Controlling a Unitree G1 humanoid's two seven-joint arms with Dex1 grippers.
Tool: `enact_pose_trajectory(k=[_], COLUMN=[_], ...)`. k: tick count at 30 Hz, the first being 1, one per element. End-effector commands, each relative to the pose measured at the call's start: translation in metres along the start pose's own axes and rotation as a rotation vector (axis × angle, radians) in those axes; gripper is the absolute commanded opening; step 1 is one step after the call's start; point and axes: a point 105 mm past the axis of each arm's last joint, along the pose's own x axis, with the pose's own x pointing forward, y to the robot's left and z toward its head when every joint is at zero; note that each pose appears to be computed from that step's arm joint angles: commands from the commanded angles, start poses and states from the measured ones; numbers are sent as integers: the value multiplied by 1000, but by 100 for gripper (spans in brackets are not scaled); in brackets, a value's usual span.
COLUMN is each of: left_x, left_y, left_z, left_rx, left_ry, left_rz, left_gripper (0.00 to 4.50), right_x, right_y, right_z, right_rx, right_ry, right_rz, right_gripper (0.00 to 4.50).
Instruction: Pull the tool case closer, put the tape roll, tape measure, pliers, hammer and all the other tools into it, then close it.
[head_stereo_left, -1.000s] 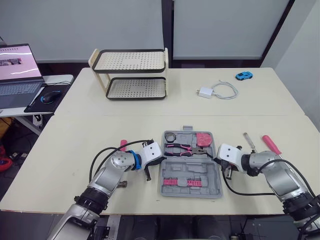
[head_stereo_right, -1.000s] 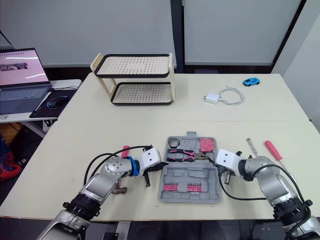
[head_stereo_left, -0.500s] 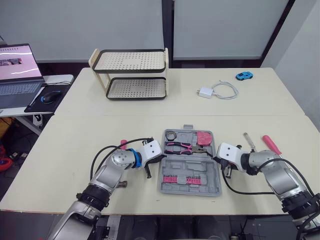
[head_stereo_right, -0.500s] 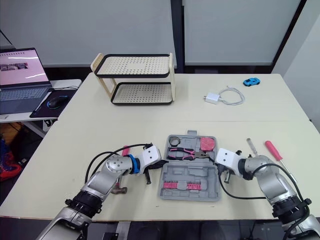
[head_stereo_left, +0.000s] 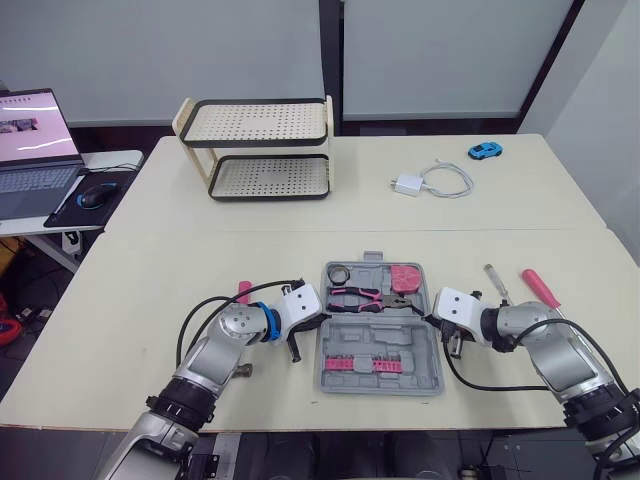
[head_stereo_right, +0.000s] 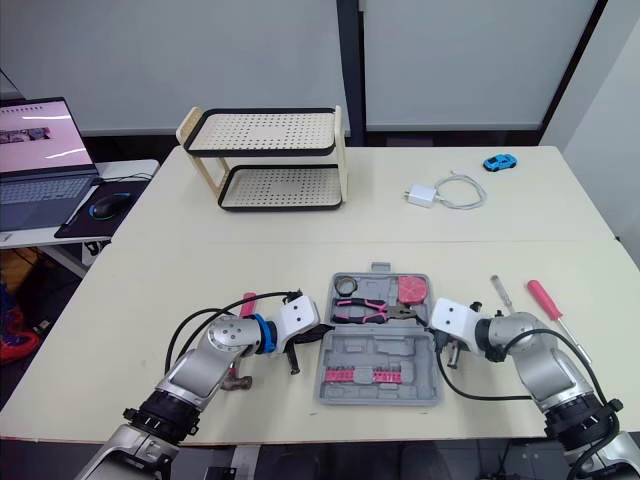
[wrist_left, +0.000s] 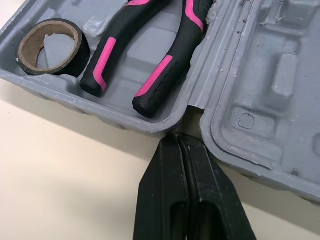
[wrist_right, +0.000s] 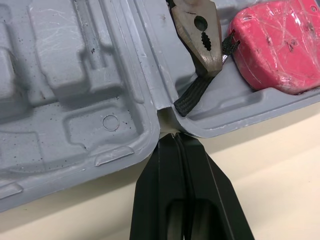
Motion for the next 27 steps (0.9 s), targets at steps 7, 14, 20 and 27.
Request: enact_pose_trajectory(k=[7, 14, 20, 27], left_x=[7, 3, -11, -35], left_y=[-19, -12, 1, 17], left_z=[-16, -18, -26, -16], left_rx=[-18, -18, -1, -1], left_ry=[55, 69, 96, 40], left_rz=[-69, -53, -13, 32], left_gripper=[2, 2, 2, 2], right_x=[1, -1, -8, -26], right_y=[1, -2, -8, -20], right_z=[9, 5, -3, -12], right_rx=[-40, -39, -38, -19], right_ry=[-30, -14, 9, 38], right_rz=[3, -9, -27, -65], right_gripper=[0, 0, 0, 0])
